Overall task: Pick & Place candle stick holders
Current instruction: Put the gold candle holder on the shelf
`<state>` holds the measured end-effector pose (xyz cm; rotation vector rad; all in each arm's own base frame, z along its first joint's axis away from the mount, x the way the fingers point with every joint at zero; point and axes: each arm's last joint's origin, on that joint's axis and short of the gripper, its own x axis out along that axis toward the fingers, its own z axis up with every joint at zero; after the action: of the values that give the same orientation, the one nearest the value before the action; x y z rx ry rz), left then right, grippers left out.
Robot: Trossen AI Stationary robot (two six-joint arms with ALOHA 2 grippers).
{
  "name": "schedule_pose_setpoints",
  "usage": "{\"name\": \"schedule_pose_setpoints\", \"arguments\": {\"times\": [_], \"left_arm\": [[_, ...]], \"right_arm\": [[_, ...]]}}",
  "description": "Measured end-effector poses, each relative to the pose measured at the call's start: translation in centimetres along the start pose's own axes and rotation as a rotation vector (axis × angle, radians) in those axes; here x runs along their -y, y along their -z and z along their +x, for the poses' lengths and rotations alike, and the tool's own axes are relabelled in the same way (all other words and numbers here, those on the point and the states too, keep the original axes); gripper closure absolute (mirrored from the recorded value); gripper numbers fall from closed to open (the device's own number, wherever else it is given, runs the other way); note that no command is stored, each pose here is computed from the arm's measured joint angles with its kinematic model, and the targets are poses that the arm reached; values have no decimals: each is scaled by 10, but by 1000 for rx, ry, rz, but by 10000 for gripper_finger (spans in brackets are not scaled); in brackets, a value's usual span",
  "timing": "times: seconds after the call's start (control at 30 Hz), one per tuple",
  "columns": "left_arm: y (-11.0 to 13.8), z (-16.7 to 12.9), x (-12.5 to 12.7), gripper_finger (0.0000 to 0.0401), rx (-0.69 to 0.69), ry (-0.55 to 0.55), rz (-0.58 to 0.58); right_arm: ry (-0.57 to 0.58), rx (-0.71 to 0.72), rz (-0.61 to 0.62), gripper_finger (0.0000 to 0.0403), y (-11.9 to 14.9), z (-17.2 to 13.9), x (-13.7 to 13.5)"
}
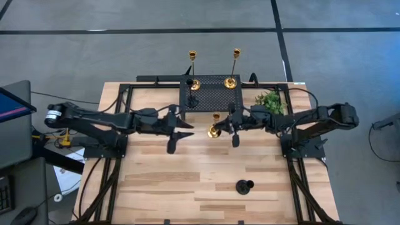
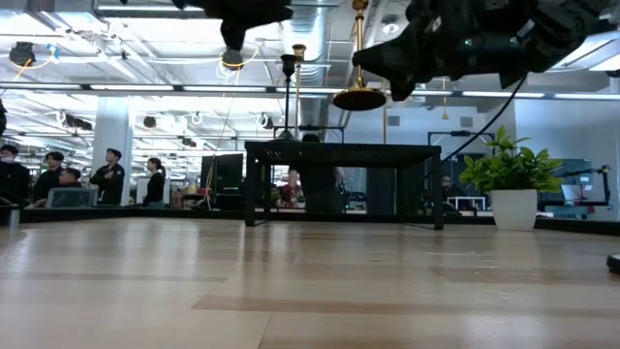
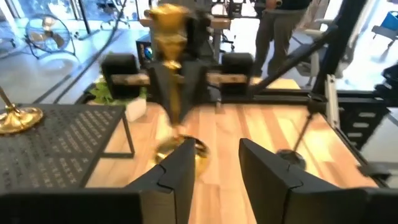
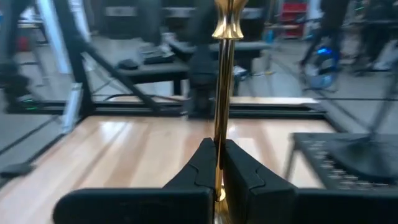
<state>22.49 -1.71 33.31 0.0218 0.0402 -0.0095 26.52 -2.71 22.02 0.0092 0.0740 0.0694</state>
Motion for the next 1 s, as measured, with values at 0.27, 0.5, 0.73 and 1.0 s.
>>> {"name": "schedule_pose_setpoints", "arguments": {"times": [0.27,0.5,0.73,1.0], "left_arm": [[-3,-13,13,329,-11,67,23],[-3,-14,20,385,-14,101,111],[-3,-14,19,394,-16,81,111],[-1,-14,19,395,-39,73,110]], "right_arm": [[138,28,9,403,1,-5,34],[214,35,17,403,3,1,59],[252,18,24,403,4,12,76],[344,32,20,403,0,6,95]]}}
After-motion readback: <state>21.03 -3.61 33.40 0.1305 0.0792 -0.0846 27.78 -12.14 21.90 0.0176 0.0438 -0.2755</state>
